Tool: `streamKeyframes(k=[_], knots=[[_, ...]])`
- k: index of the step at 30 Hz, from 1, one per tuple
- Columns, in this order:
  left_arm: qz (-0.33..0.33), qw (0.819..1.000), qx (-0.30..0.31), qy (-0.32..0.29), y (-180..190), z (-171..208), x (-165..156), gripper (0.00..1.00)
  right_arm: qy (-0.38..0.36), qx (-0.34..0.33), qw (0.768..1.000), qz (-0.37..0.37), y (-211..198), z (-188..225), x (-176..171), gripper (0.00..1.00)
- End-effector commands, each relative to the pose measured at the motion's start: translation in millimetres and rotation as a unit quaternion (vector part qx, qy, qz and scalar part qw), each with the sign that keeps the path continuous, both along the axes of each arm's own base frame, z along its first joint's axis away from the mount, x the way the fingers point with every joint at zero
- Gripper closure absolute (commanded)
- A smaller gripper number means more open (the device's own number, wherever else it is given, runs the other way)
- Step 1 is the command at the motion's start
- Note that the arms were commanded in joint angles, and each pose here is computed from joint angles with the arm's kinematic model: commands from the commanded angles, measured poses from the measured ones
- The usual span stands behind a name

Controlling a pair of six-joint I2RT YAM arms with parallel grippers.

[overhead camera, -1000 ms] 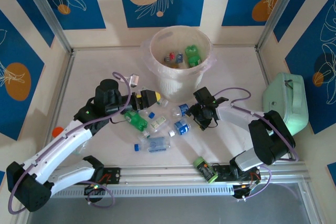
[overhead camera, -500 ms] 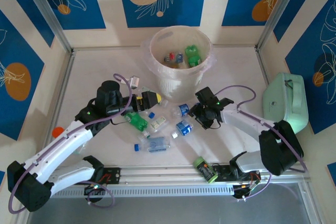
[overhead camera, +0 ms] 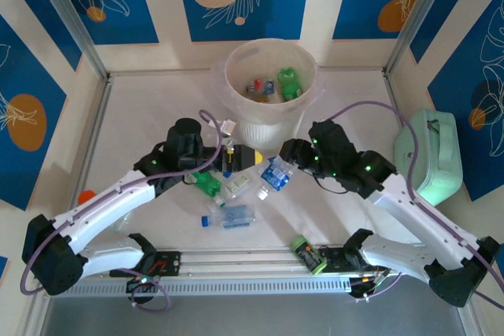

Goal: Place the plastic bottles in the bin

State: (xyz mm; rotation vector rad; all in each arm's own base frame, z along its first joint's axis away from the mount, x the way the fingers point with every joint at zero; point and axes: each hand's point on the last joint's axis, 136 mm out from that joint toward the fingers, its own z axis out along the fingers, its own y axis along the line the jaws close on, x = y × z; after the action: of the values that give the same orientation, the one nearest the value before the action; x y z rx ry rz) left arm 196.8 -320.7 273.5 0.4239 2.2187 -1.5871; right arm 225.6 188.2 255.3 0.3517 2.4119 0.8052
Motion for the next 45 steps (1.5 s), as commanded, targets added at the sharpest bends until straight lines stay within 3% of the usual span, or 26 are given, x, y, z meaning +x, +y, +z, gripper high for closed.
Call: streamKeyframes(k=[1, 8, 18, 26, 41, 45], knots=[[-0.061, 0.997, -0.031, -0.042, -20, 26, -15, 0.00, -0.041, -0.016, 0.999, 0.033, 0, 28, -3, 0.44], [-0.103, 0.992, -0.052, -0.052, -37, 38, -27, 0.02, -0.079, -0.013, 0.993, 0.086, 21, 63, -3, 0.44], [-0.123, 0.990, -0.055, -0.037, -48, 27, -33, 0.14, -0.073, -0.012, 0.992, 0.103, 35, 62, -2, 0.44], [-0.126, 0.990, -0.054, -0.033, -53, 23, -31, 0.18, -0.075, -0.001, 0.991, 0.110, 40, 68, -3, 0.44], [-0.090, 0.994, -0.053, -0.035, -54, 22, -18, 0.38, -0.079, 0.000, 0.991, 0.108, 43, 69, -1, 0.44], [-0.080, 0.994, -0.064, -0.025, -55, 19, -15, 0.40, -0.078, -0.001, 0.992, 0.098, 40, 69, 0, 0.35]])
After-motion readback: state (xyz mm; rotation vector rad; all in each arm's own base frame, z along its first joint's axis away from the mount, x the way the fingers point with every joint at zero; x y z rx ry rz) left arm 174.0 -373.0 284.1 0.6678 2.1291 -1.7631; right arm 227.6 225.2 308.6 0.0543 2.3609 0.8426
